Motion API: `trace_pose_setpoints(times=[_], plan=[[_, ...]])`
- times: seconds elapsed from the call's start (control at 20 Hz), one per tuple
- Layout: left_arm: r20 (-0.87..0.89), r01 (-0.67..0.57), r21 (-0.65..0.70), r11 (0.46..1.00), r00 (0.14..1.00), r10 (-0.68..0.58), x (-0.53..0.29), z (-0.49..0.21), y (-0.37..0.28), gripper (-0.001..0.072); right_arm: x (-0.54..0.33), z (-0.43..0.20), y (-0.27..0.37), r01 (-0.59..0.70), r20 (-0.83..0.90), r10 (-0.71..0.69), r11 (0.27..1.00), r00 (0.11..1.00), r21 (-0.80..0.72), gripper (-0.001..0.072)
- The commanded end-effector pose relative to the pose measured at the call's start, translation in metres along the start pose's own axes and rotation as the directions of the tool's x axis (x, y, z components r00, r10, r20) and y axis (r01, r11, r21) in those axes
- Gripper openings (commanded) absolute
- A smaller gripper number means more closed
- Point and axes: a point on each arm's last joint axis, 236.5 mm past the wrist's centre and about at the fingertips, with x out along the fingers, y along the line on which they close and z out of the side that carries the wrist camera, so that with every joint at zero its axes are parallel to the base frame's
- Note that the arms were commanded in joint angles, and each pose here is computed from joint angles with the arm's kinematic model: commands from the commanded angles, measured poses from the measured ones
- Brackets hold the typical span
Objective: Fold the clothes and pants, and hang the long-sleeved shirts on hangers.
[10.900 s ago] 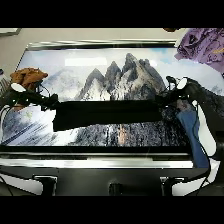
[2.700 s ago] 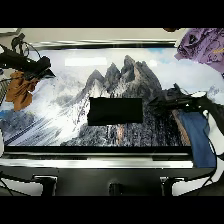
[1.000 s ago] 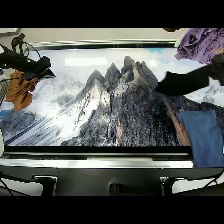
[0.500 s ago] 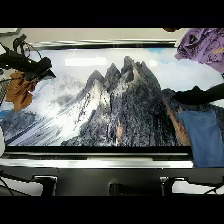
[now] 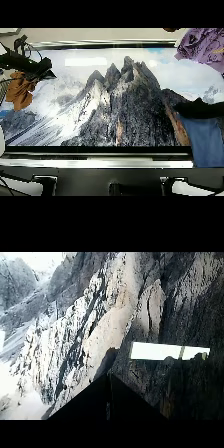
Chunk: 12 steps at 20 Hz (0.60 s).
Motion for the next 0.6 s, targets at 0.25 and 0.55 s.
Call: trace_pose_setpoints(times=[0.25, 0.55], plan=[[-0.037, -0.009, 0.001, 1.0, 0.999, 0.009, 0.0, -0.009, 0.002, 0.0017, 0.0, -0.03, -0.078, 0.216, 0.032, -0.218, 0.975, 0.975, 0.05, 0.0033], [-0.043, -0.011, 0.001, 1.0, 0.999, 0.011, 0.0, -0.01, 0.002, 0.0017, 0.036, -0.073, -0.125, 0.312, 0.025, -0.316, 0.945, 0.949, 0.099, 0.0033]])
